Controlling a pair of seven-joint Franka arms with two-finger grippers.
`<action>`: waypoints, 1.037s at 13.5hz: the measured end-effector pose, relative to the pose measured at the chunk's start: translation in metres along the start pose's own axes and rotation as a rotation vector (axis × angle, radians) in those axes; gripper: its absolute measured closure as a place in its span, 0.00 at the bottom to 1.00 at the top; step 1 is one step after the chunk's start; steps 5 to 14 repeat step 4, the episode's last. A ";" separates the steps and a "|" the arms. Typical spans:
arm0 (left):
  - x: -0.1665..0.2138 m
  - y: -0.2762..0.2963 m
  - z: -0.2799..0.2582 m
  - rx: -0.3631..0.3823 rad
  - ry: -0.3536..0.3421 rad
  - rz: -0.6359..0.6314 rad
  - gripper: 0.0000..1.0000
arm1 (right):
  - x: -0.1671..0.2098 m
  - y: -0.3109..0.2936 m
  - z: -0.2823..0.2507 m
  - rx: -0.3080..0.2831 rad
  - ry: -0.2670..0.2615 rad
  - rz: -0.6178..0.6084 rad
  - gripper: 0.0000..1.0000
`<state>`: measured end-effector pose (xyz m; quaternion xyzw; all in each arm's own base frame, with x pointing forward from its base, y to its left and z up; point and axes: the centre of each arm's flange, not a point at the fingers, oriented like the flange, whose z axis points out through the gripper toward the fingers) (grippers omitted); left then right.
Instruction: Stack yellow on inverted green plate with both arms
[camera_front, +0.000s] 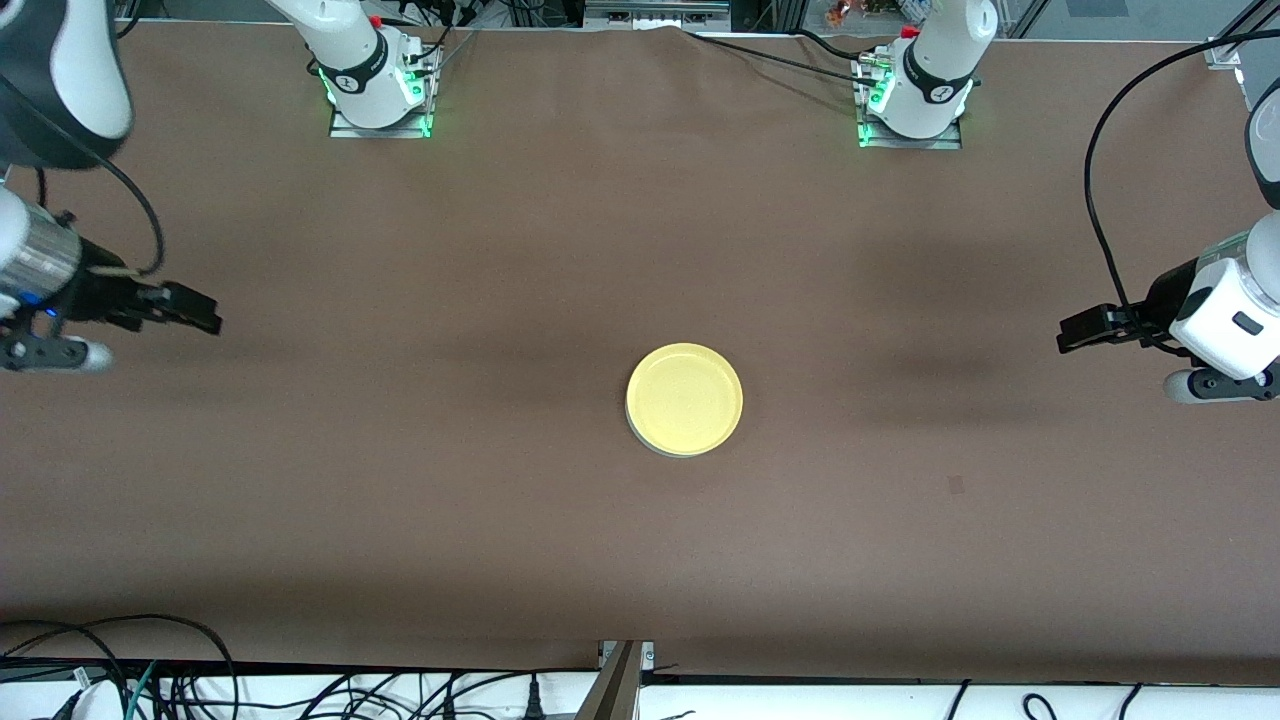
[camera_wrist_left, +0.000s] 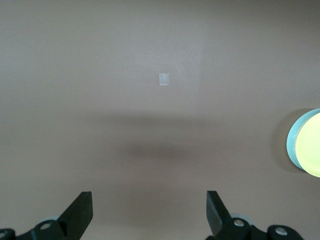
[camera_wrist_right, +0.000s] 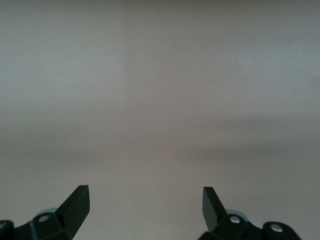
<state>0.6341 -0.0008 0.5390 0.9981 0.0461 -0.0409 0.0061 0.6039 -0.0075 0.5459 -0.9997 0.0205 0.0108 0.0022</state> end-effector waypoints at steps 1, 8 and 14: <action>0.000 0.000 0.000 0.000 0.000 0.000 0.00 | -0.013 0.007 -0.014 0.000 0.009 0.009 0.00; 0.000 0.000 0.000 0.000 0.000 0.000 0.00 | -0.044 0.015 -0.039 0.001 0.025 0.021 0.00; 0.000 0.000 0.000 0.000 0.000 0.000 0.00 | -0.044 0.015 -0.039 0.001 0.025 0.021 0.00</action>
